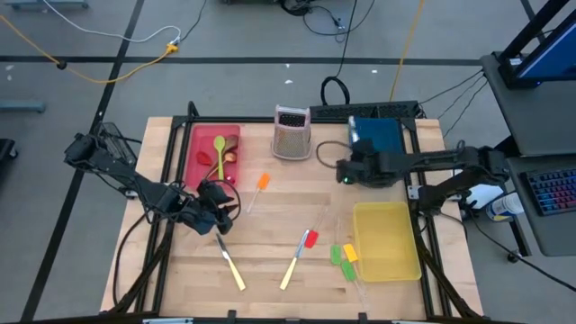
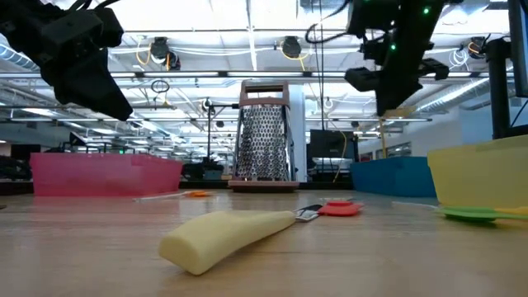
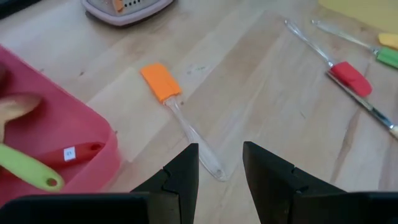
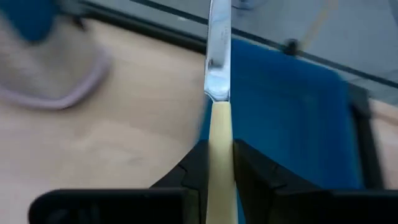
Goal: Pick & Place Kitchen Items
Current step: Put the top right yellow knife into the blue bin, then put the right yellow knife into the blue bin
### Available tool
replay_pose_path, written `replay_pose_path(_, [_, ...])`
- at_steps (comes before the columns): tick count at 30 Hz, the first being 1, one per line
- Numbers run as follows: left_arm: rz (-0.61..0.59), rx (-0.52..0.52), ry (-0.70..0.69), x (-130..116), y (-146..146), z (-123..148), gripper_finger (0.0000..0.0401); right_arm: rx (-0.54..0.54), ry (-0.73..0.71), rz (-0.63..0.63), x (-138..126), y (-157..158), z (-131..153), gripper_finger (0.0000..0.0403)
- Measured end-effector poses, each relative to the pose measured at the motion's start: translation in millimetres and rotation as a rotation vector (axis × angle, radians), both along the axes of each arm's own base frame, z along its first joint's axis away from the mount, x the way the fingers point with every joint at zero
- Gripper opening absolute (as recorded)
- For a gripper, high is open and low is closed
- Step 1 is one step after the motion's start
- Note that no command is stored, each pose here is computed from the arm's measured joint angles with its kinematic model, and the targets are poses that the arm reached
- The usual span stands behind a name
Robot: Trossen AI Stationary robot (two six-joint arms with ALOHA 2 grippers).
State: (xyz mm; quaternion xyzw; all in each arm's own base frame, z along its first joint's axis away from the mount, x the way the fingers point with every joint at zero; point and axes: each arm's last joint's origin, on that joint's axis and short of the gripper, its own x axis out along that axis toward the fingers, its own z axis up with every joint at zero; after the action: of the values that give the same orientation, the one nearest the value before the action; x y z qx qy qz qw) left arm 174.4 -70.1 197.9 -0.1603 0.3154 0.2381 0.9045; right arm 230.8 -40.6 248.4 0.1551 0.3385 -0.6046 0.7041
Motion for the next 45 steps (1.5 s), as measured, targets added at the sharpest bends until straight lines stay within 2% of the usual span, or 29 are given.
replay_pose_path(3, [-0.027, 0.031, 0.014, 0.0, 0.0, 0.0, 0.0131, -0.003, 0.027, -0.052, -5.0, -13.7, -4.6, 0.0050])
replay_pose_path(6, [-0.006, 0.009, 0.002, 0.1, 0.0, 0.1, 0.0131, 0.002, 0.046, -0.079, -9.7, -28.7, -21.7, 0.0050])
replay_pose_path(14, [0.006, -0.006, -0.004, 0.0, -0.1, 0.1, 0.0131, 0.127, 0.055, -0.123, -35.6, -68.4, -74.9, 0.0050])
replay_pose_path(18, [0.012, -0.012, -0.007, 0.0, -0.1, 0.1, 0.0131, 0.173, 0.011, -0.111, -47.5, -76.6, -98.1, 0.0050])
replay_pose_path(24, [0.022, -0.022, -0.012, 0.0, -0.1, 0.0, 0.0131, 0.148, -0.026, -0.081, -54.5, -76.8, -113.8, 0.0068])
replay_pose_path(37, [0.022, -0.023, -0.012, 0.0, -0.1, 0.0, 0.0131, 0.082, -0.017, 0.025, -52.0, -78.5, -107.8, 0.0131])
replay_pose_path(45, [0.022, -0.022, -0.011, 0.0, 0.0, 0.0, 0.0131, -0.011, -0.195, 0.063, -59.6, -68.6, -69.8, 0.0126])
